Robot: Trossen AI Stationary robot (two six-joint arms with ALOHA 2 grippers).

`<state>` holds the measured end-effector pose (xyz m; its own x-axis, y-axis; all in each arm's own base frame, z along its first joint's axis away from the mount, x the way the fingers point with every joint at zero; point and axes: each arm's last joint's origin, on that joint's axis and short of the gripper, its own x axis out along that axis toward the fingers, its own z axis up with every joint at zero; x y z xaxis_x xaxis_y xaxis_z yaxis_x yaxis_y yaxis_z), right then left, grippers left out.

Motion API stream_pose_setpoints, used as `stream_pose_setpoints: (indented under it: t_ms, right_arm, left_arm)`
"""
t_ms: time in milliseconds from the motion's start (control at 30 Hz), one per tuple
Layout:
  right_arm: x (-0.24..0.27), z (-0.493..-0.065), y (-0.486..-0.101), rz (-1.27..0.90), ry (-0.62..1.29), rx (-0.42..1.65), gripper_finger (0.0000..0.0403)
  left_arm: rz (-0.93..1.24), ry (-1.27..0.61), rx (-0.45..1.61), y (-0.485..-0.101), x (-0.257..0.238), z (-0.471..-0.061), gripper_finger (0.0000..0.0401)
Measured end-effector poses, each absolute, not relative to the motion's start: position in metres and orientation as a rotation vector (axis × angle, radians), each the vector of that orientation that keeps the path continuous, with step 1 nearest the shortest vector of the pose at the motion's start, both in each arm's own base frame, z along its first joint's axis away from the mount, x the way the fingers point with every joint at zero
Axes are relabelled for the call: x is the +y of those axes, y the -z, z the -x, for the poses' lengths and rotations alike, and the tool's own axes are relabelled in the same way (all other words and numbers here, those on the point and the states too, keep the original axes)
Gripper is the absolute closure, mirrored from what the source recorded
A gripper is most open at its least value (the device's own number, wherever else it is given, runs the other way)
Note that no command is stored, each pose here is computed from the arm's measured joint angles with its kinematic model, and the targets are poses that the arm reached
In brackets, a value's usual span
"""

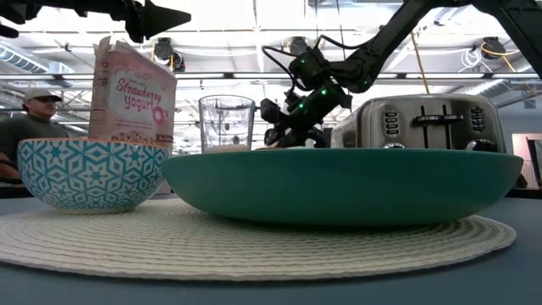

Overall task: Arrange a breakfast setting
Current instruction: Put the blue spoon on the left side of the orange bowl

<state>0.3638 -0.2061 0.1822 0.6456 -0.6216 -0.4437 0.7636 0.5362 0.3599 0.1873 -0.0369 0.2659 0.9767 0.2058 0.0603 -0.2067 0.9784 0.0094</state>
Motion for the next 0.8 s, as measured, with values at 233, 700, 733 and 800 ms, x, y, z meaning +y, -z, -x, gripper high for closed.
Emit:
stream_pose_setpoints:
  t_ms: [233, 700, 733, 800]
  right_arm:
    - [-0.2065, -0.3636, -0.1822, -0.556, 0.835, 0.280, 0.0345]
    - [-0.2065, -0.3637, -0.1823, -0.536, 0.828, 0.288, 0.0393]
    - [-0.2065, -0.3637, -0.1825, -0.536, 0.828, 0.287, 0.0395]
    - [-0.2065, -0.3637, -0.1825, -0.536, 0.828, 0.287, 0.0396]
  left_arm:
    - [-0.016, -0.208, -0.059, -0.2658, -0.0369, -0.1873, 0.0009]
    - [-0.016, -0.208, -0.059, -0.2658, -0.0369, -0.1873, 0.0009]
    - [-0.016, -0.208, -0.059, -0.2658, -0.0369, -0.1873, 0.0009]
    - [-0.016, -0.208, -0.059, -0.2658, -0.0369, -0.1873, 0.0009]
